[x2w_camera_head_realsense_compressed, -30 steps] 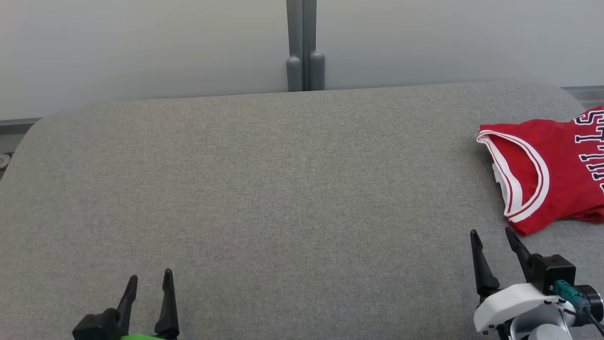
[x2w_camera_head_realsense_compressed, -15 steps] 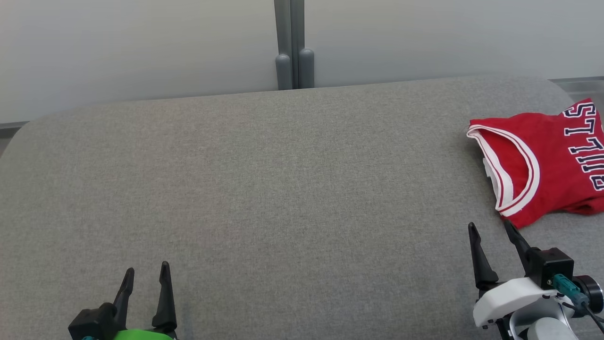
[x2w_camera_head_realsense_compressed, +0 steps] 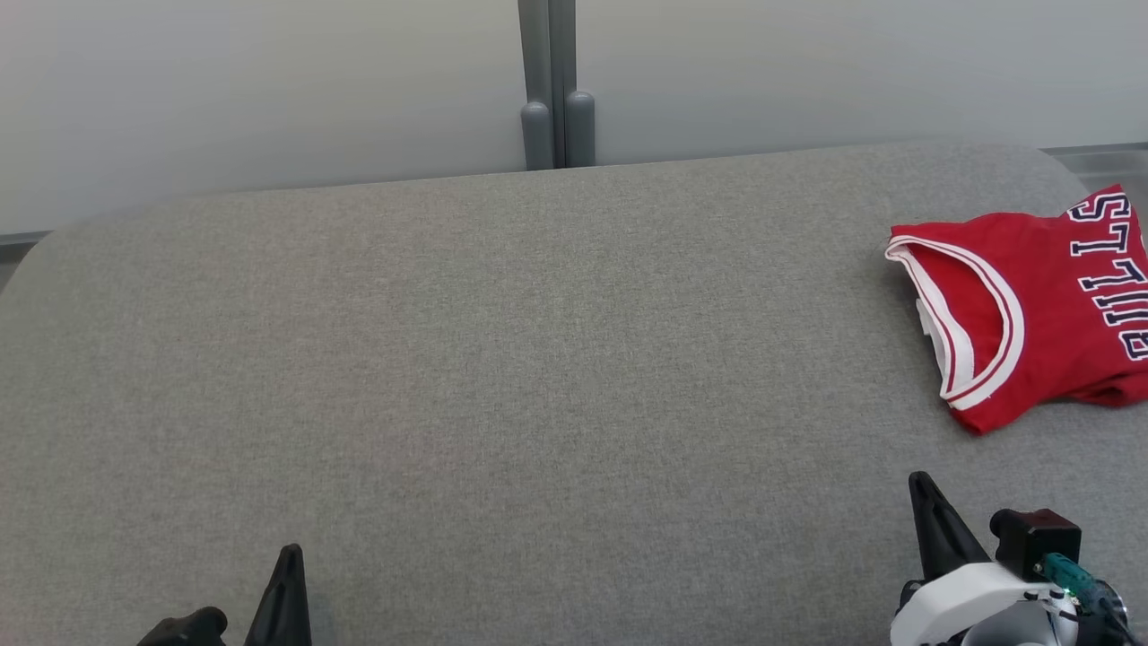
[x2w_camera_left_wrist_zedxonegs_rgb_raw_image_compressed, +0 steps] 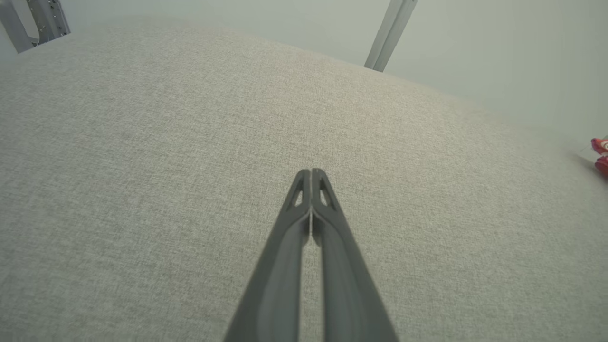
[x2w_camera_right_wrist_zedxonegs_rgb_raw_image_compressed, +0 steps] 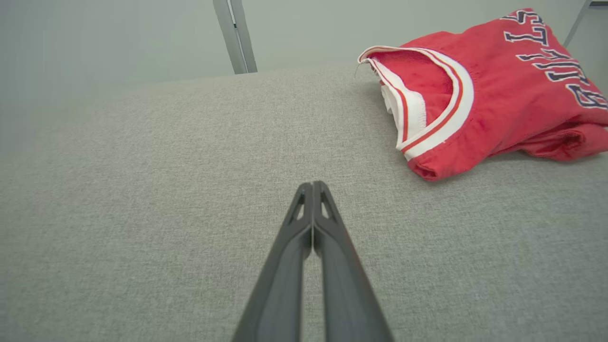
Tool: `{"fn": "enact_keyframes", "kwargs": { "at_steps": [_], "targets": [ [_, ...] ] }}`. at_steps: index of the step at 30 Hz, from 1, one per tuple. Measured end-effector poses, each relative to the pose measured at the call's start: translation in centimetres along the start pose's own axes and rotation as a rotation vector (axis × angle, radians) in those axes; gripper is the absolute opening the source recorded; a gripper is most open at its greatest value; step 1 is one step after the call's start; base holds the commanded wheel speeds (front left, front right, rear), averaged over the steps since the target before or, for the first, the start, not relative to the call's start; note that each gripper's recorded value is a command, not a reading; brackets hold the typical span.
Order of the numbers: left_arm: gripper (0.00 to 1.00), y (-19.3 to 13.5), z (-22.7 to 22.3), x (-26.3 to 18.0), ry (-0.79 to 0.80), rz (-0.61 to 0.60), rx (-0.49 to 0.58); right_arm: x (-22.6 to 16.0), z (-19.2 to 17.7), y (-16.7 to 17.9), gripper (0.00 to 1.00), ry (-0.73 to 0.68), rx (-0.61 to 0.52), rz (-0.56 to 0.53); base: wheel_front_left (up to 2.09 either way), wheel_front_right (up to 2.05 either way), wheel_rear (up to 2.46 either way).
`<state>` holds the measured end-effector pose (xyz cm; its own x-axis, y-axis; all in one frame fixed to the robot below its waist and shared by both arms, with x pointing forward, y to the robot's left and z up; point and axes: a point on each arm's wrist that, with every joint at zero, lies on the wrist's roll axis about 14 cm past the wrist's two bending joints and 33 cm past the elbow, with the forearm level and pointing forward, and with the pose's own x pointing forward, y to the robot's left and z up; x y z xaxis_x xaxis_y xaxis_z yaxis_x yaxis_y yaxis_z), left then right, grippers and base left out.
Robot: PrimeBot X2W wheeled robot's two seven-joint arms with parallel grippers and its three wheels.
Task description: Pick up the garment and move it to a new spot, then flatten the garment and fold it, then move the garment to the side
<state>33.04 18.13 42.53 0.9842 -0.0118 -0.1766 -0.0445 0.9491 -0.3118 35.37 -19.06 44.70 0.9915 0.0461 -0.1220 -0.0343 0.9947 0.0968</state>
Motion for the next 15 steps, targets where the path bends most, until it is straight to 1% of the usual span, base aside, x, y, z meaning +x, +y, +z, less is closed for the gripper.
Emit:
{"fn": "enact_keyframes", "kwargs": {
  "at_steps": [15],
  "targets": [
    [0.00,0.5,1.1,0.8,-0.014,0.040,-0.245,0.4,0.8,-0.8,0.00,-0.013,0.289,-0.057,0.00,0.00,0.00]
  ]
}}
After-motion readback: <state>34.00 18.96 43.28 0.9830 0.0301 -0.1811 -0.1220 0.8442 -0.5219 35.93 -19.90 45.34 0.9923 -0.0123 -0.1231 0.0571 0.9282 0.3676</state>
